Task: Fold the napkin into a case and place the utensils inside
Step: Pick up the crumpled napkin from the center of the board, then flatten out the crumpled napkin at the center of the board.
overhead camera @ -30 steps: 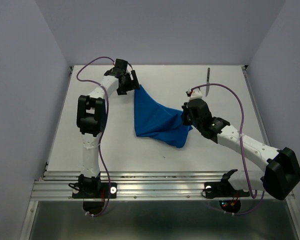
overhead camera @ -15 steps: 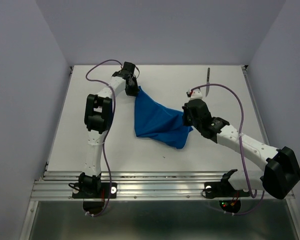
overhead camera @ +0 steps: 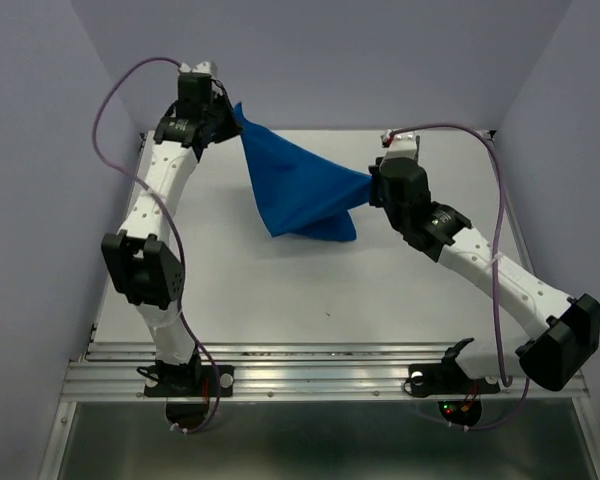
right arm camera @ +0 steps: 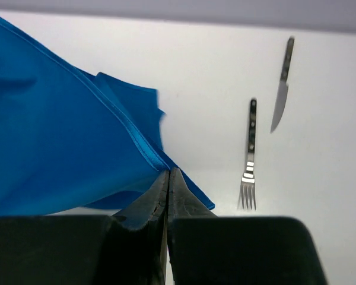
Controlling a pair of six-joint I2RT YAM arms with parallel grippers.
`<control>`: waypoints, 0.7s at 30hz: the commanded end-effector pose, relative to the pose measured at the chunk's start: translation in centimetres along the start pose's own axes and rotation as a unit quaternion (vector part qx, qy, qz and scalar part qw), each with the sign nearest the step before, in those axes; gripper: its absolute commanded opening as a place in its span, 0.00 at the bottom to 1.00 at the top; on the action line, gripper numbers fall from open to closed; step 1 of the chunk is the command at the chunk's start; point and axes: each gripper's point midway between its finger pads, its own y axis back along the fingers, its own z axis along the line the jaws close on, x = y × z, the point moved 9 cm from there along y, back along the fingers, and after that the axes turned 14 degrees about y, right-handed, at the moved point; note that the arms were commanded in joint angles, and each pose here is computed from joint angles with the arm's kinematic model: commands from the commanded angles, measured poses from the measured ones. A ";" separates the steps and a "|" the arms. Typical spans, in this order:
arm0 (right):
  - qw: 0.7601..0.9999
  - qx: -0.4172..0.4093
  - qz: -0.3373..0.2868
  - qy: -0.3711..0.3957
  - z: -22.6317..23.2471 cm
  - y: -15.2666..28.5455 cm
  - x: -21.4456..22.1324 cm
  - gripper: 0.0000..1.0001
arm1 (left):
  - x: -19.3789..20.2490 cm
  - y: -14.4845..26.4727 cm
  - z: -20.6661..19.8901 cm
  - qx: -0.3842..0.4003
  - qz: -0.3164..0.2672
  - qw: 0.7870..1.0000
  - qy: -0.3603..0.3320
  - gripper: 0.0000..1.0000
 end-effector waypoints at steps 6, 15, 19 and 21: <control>0.984 0.011 -0.176 -0.037 -4.0 5.7 -11.2 0.01 | -4.3 17.8 -5.6 0.183 -0.174 0.967 -0.027 0.00; 0.949 -0.077 -0.298 -0.069 -6.8 13.1 -16.6 0.01 | -3.4 27.1 -7.2 0.274 -0.221 0.935 -0.037 0.00; 0.931 -0.112 -0.338 -0.084 -8.1 16.6 -17.5 0.01 | -2.4 32.2 -7.3 0.307 -0.250 0.918 -0.042 0.00; 0.924 -0.120 -0.352 -0.091 -8.6 17.7 -17.7 0.01 | -1.9 33.8 -7.2 0.316 -0.256 0.913 -0.039 0.00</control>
